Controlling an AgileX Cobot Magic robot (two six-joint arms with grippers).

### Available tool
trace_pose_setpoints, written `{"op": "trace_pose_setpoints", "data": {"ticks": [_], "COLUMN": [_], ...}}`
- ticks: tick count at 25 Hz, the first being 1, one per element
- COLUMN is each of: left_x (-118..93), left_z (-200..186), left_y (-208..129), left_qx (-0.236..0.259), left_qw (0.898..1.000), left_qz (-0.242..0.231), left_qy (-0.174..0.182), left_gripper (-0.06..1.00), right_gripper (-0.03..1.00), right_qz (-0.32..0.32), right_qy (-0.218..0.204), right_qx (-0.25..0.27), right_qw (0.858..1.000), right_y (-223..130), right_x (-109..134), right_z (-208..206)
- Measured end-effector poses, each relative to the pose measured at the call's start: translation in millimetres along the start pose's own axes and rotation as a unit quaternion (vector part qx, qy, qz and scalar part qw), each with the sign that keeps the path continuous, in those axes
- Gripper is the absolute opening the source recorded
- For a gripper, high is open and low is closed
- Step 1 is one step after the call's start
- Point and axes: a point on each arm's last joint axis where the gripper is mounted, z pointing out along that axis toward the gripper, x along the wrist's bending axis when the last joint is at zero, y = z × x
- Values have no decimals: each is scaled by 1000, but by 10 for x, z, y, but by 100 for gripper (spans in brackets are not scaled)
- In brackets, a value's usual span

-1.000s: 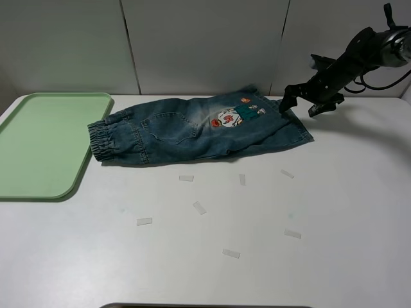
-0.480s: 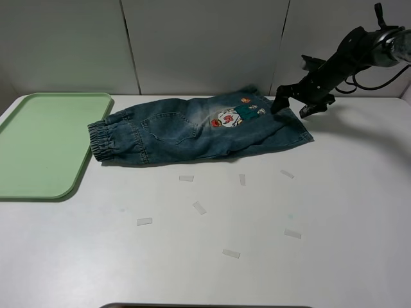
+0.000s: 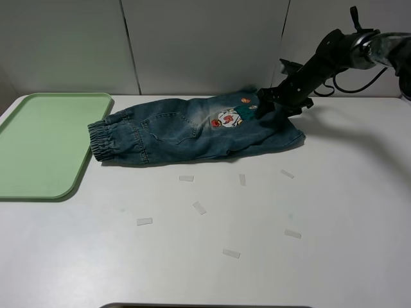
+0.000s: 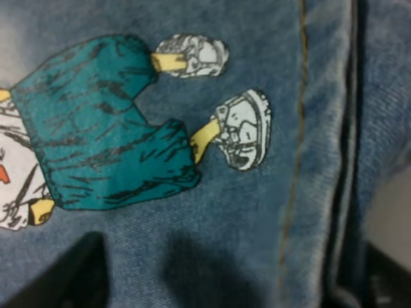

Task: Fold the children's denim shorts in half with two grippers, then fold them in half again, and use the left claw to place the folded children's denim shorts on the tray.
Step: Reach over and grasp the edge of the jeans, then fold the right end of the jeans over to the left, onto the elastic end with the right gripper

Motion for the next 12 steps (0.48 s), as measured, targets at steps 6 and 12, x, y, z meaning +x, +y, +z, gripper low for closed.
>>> {"op": "trace_pose_setpoints", "data": {"ticks": [6, 12], "left_x": [0, 0], "left_z": [0, 0], "left_y": [0, 0], "left_qx": [0, 0], "left_qw": [1000, 1000], "left_qz": [0, 0], "left_qy": [0, 0], "left_gripper": [87, 87], "right_gripper": [15, 13], "right_qz": [-11, -27], "right_qy": [-34, -109], "right_qx": [30, 84], "right_qw": [999, 990], "right_y": [-52, -116], "right_x": [-53, -125], "right_z": [0, -117]}}
